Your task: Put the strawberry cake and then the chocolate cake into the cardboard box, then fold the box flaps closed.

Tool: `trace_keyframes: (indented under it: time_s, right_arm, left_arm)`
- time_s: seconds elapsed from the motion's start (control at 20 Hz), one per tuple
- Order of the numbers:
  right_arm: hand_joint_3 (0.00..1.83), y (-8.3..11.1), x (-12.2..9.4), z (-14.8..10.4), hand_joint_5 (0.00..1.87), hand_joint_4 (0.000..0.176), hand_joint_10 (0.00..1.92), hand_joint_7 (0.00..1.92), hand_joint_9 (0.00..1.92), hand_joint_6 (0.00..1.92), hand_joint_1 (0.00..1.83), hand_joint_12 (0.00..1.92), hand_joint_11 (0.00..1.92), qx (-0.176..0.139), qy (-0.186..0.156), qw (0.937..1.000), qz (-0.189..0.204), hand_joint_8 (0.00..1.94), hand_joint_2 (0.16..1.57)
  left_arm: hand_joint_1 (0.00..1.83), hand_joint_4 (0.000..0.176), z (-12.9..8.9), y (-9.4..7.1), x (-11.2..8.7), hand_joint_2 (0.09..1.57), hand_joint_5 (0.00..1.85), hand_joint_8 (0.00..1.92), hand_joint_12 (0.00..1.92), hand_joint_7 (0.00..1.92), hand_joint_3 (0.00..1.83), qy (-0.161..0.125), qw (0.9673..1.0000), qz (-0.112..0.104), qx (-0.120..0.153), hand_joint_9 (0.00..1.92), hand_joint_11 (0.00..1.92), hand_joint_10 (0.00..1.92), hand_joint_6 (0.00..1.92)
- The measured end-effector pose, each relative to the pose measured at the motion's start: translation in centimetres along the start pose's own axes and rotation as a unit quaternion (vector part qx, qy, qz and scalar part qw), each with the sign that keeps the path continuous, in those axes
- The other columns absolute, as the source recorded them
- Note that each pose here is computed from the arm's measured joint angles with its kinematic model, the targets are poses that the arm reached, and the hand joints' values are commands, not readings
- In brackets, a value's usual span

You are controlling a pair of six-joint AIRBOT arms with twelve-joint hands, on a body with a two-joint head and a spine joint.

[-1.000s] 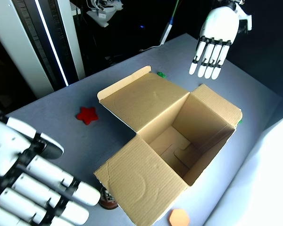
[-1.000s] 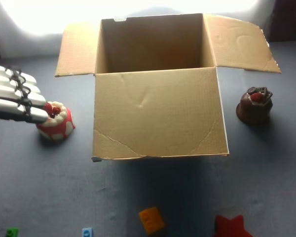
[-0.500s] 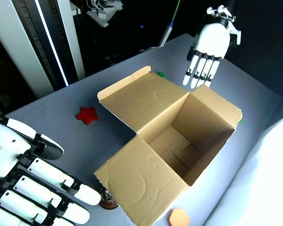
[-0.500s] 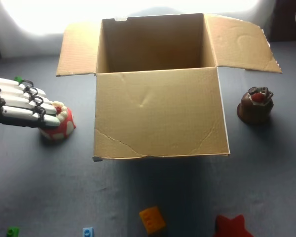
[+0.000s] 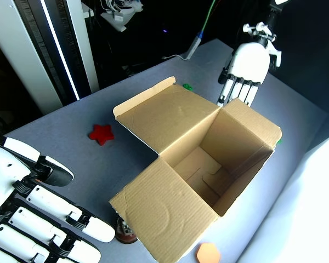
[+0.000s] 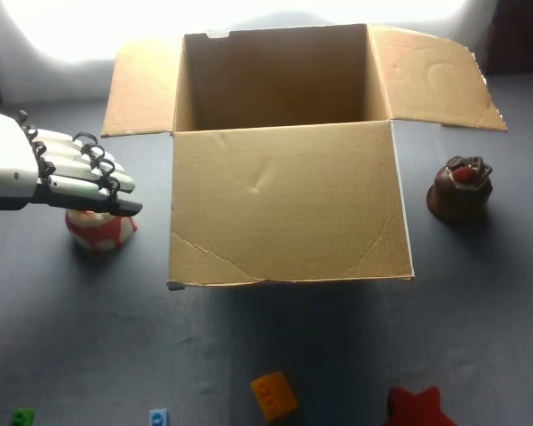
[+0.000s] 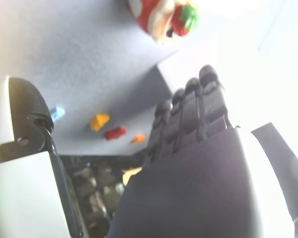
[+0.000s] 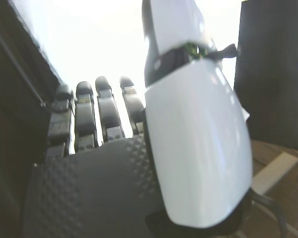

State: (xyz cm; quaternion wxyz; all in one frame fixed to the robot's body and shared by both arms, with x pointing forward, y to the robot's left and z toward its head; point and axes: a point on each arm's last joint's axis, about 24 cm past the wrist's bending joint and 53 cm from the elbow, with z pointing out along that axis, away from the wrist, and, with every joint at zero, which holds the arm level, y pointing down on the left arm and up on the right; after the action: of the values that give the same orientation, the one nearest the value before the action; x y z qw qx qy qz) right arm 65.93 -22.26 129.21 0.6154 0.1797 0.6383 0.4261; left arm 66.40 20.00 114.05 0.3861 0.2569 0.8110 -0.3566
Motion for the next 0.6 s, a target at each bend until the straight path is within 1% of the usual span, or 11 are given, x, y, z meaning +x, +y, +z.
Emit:
trace_keyframes:
  time_s: [0.05,0.1,0.2,0.3,0.35,0.4,0.45,0.5,0.55,0.6]
  right_arm:
    - [0.0,0.0,0.0,0.0,0.0,0.035,0.0,0.02,0.0,0.0,1.02,0.0,0.0,0.0,0.0,1.0,0.0,0.01,1.0]
    - [0.0,0.0,0.0,0.0,0.0,0.032,0.0,0.02,0.0,0.0,1.03,0.0,0.0,0.0,0.0,1.0,0.0,0.01,1.01]
    - [0.0,0.2,-0.1,0.0,0.0,0.03,0.0,0.03,0.0,0.0,1.05,0.0,0.0,-0.002,-0.002,1.0,0.001,0.01,1.0]
    - [0.0,0.2,-0.3,0.0,0.0,0.035,0.0,0.01,0.0,0.0,1.05,0.0,0.0,-0.003,-0.005,1.0,0.001,0.0,0.99]
    - [0.0,0.2,-0.3,0.0,0.0,0.035,0.0,0.02,0.0,0.0,1.06,0.0,0.0,-0.003,-0.005,1.0,0.002,0.0,0.99]
    - [0.0,0.2,-0.3,0.0,0.0,0.029,0.0,0.02,0.0,0.0,1.07,0.0,0.0,-0.003,-0.005,1.0,0.002,0.0,0.99]
    - [0.0,0.2,-0.3,0.0,0.0,0.028,0.0,0.03,0.0,0.0,1.07,0.0,0.0,-0.003,-0.005,1.0,0.001,0.01,0.99]
    - [0.0,0.2,-0.3,0.0,0.01,0.03,0.0,0.04,0.0,0.0,1.07,0.0,0.0,-0.003,-0.005,1.0,0.001,0.01,0.99]
    - [0.0,0.2,-0.3,0.0,0.0,0.03,0.0,0.03,0.0,0.0,1.09,0.0,0.0,-0.003,-0.005,1.0,0.002,0.0,0.99]
    - [0.0,0.2,-0.3,0.0,0.0,0.029,0.0,0.03,0.0,0.0,1.11,0.0,0.0,-0.003,-0.005,1.0,0.001,0.0,0.98]
  left_arm:
    - [1.16,0.039,0.3,0.4,0.2,0.86,0.05,0.0,0.05,0.0,0.0,0.004,1.0,0.002,-0.003,0.0,0.0,0.0,0.0]
    - [1.14,0.038,0.7,0.6,0.3,0.86,0.03,0.0,0.02,0.0,0.0,0.006,1.0,0.005,-0.005,0.0,0.0,0.0,0.0]
    - [1.12,0.036,1.4,0.7,0.3,0.86,0.02,0.0,0.0,0.0,0.0,0.008,0.9999,0.007,-0.003,0.0,0.0,0.0,0.0]
    - [1.14,0.031,2.1,1.0,0.0,0.84,0.02,0.0,0.0,0.0,0.0,0.005,1.0,0.006,-0.002,0.0,0.01,0.0,0.0]
    - [1.15,0.039,2.6,1.2,-0.2,0.84,0.02,0.0,0.0,0.0,0.0,0.004,1.0,0.006,-0.002,0.0,0.01,0.0,0.0]
    - [1.13,0.041,2.9,1.4,-0.3,0.84,0.02,0.0,0.01,0.0,0.0,0.002,1.0,0.004,-0.003,0.0,0.01,0.0,0.0]
    - [1.13,0.043,3.2,1.6,-0.6,0.85,0.02,0.0,0.01,0.0,0.0,0.0,1.0,0.004,-0.004,0.0,0.01,0.0,0.0]
    - [1.16,0.046,3.4,1.8,-0.7,0.85,0.03,0.0,0.0,0.0,0.0,-0.002,1.0,0.004,-0.006,0.0,0.0,0.0,0.0]
    - [1.15,0.042,3.7,2.2,-0.9,0.85,0.03,0.0,0.0,0.0,0.0,-0.003,0.9999,0.003,-0.009,0.0,0.01,0.0,0.01]
    - [1.13,0.044,4.1,2.4,-0.9,0.86,0.02,0.0,0.01,0.0,0.0,-0.003,0.9999,0.003,-0.01,0.0,0.02,0.0,0.0]
